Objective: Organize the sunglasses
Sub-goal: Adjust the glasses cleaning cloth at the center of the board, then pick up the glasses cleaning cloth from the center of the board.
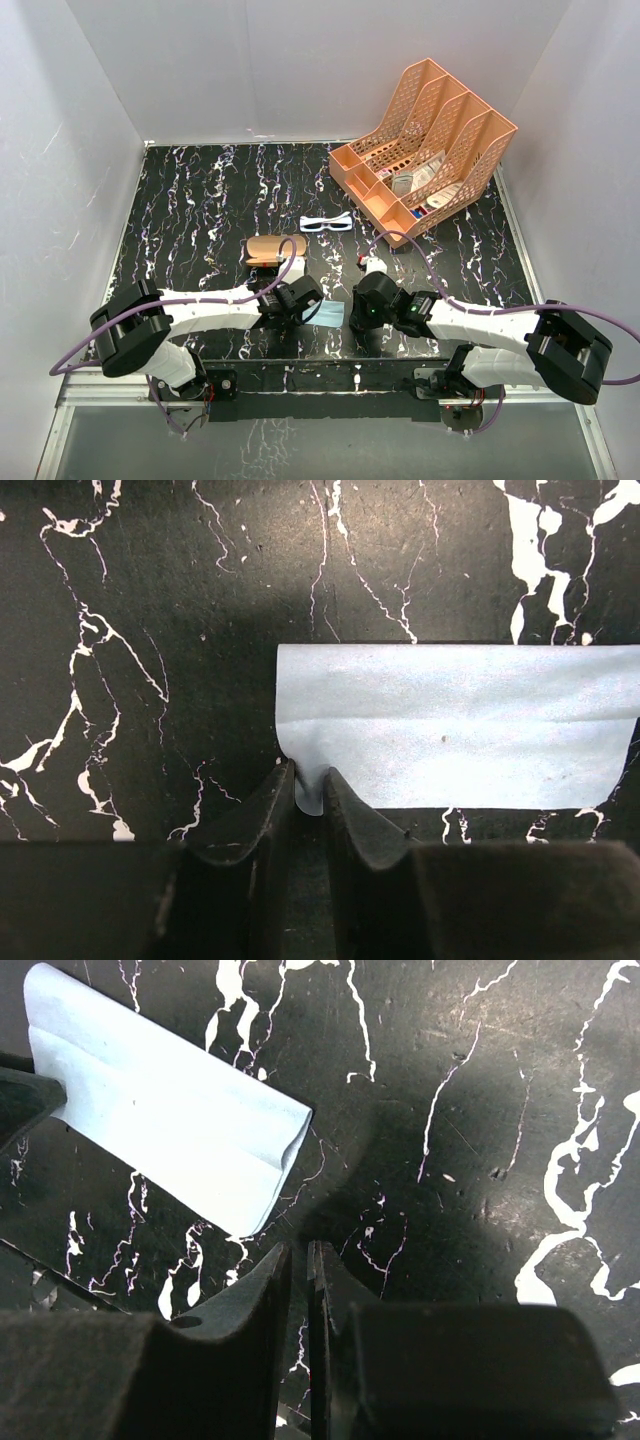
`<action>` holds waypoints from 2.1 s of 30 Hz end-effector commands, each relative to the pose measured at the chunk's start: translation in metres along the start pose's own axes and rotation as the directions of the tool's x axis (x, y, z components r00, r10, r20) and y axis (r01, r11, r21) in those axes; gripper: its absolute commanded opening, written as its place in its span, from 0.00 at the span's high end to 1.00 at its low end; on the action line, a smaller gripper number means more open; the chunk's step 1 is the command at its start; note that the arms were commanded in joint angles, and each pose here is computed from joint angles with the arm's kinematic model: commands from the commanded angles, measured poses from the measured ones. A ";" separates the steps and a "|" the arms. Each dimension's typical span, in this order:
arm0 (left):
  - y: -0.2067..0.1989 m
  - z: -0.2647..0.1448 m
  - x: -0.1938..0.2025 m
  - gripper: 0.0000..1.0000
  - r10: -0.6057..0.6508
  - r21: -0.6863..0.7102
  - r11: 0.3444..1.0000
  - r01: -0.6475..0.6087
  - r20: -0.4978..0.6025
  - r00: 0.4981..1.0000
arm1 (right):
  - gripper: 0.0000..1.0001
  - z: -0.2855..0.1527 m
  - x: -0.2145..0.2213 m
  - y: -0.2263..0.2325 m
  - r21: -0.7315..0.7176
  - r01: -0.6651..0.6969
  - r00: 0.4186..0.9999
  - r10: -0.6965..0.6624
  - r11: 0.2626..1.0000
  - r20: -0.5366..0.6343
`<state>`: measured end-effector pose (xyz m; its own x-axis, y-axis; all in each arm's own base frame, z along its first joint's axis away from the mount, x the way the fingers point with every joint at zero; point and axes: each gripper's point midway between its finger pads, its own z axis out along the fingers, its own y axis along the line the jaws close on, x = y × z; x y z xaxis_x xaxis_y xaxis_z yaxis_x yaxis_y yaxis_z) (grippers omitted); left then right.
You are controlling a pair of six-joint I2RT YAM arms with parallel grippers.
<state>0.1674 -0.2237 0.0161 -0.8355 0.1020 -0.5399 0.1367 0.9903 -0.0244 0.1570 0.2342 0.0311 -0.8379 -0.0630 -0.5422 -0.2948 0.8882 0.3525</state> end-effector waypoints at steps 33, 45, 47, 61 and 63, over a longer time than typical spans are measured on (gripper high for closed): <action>-0.005 0.000 0.027 1.00 -0.014 0.084 0.996 0.021 -0.083 0.996 | 0.84 -0.005 -0.023 0.034 -0.032 -0.048 0.998 0.049 0.998 0.036; -0.023 -0.010 0.022 1.00 -0.049 0.223 0.973 0.060 -0.056 0.997 | 0.80 0.008 -0.010 0.042 0.109 -0.089 0.996 0.090 0.990 -0.005; -0.024 -0.011 0.022 1.00 -0.052 0.234 0.970 0.063 -0.053 0.997 | 0.80 0.010 -0.009 0.041 0.120 -0.098 0.995 0.099 0.988 -0.006; -0.022 -0.014 0.023 1.00 -0.050 0.261 0.964 0.060 -0.042 0.998 | 0.80 0.006 -0.015 0.026 0.222 -0.133 0.991 0.124 0.966 0.053; -0.022 -0.014 0.023 1.00 -0.048 0.262 0.963 0.058 -0.042 0.998 | 0.80 0.006 -0.016 0.026 0.227 -0.134 0.991 0.124 0.965 0.059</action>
<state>0.1466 -0.2441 0.0159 -0.8528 0.0313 -0.5213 0.1979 0.9431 -0.2672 0.1517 0.2500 0.0248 -0.8739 0.0174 -0.4858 -0.0978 0.9726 0.2108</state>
